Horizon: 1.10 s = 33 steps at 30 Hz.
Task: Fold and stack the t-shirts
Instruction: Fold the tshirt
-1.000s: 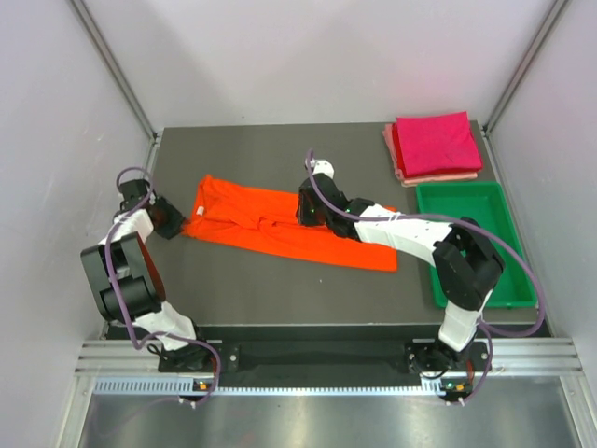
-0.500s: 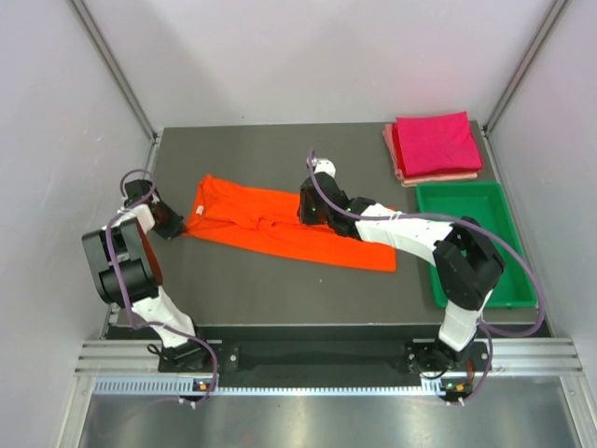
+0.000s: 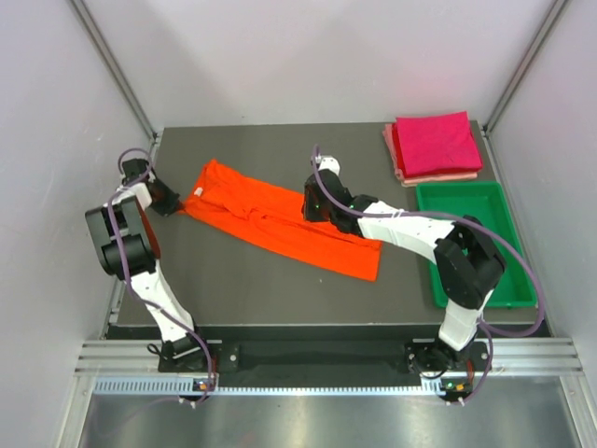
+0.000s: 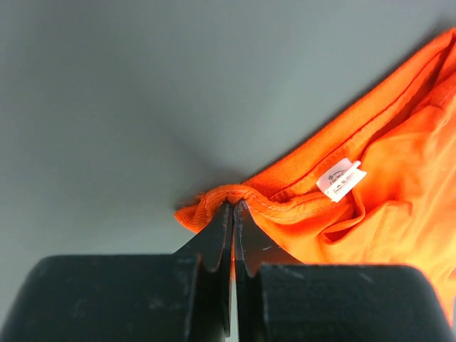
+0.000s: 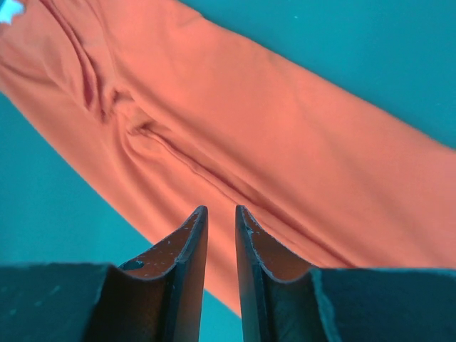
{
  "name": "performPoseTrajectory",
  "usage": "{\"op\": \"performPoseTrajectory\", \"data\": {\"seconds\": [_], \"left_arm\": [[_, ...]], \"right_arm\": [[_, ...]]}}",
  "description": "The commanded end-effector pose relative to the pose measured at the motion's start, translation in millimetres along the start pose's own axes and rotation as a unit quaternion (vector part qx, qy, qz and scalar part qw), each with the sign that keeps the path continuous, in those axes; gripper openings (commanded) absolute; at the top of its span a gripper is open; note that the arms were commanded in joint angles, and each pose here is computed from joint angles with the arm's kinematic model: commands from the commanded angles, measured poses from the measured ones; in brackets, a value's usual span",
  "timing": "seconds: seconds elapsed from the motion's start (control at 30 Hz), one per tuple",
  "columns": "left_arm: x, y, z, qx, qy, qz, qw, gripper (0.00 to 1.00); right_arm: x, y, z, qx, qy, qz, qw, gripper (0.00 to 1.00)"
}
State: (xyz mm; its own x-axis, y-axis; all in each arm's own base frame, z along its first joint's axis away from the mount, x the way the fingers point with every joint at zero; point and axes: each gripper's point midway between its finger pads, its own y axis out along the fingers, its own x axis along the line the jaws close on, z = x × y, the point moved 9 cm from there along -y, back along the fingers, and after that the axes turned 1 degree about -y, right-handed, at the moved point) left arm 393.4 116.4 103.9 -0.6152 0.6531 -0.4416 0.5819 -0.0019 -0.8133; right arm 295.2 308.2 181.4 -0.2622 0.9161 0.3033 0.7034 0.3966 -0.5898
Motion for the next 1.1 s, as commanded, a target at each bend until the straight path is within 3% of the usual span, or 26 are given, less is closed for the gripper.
{"op": "performPoseTrajectory", "data": {"seconds": [0.0, 0.23, 0.43, 0.6, 0.93, 1.07], "left_arm": [[-11.3, 24.7, -26.8, -0.035, 0.027, 0.012, 0.999, 0.0], [-52.0, 72.5, -71.3, -0.046, 0.053, 0.071, 0.995, 0.0], [-95.3, 100.8, -101.4, -0.059, 0.079, 0.152, 0.983, 0.0], [-118.9, 106.3, -108.6, -0.09, 0.085, 0.2, 0.972, 0.0], [-128.3, 122.7, -103.8, -0.097, 0.075, 0.241, 0.963, 0.0], [-123.8, 127.9, -101.4, -0.095, 0.077, 0.23, 0.965, 0.0]], "right_arm": [[-1.8, -13.3, -32.8, -0.048, 0.006, 0.004, 0.999, 0.23], [-44.0, -8.8, -35.1, -0.032, -0.005, 0.068, 0.997, 0.24], [-104.6, -19.9, -20.0, 0.039, -0.03, 0.099, 0.994, 0.32], [-131.8, -27.6, -7.8, 0.128, -0.044, 0.022, 0.991, 0.42], [-150.0, -20.1, 8.0, 0.216, -0.05, -0.082, 0.972, 0.44], [-155.0, -12.7, 18.0, 0.237, -0.052, -0.085, 0.966, 0.43]]}}
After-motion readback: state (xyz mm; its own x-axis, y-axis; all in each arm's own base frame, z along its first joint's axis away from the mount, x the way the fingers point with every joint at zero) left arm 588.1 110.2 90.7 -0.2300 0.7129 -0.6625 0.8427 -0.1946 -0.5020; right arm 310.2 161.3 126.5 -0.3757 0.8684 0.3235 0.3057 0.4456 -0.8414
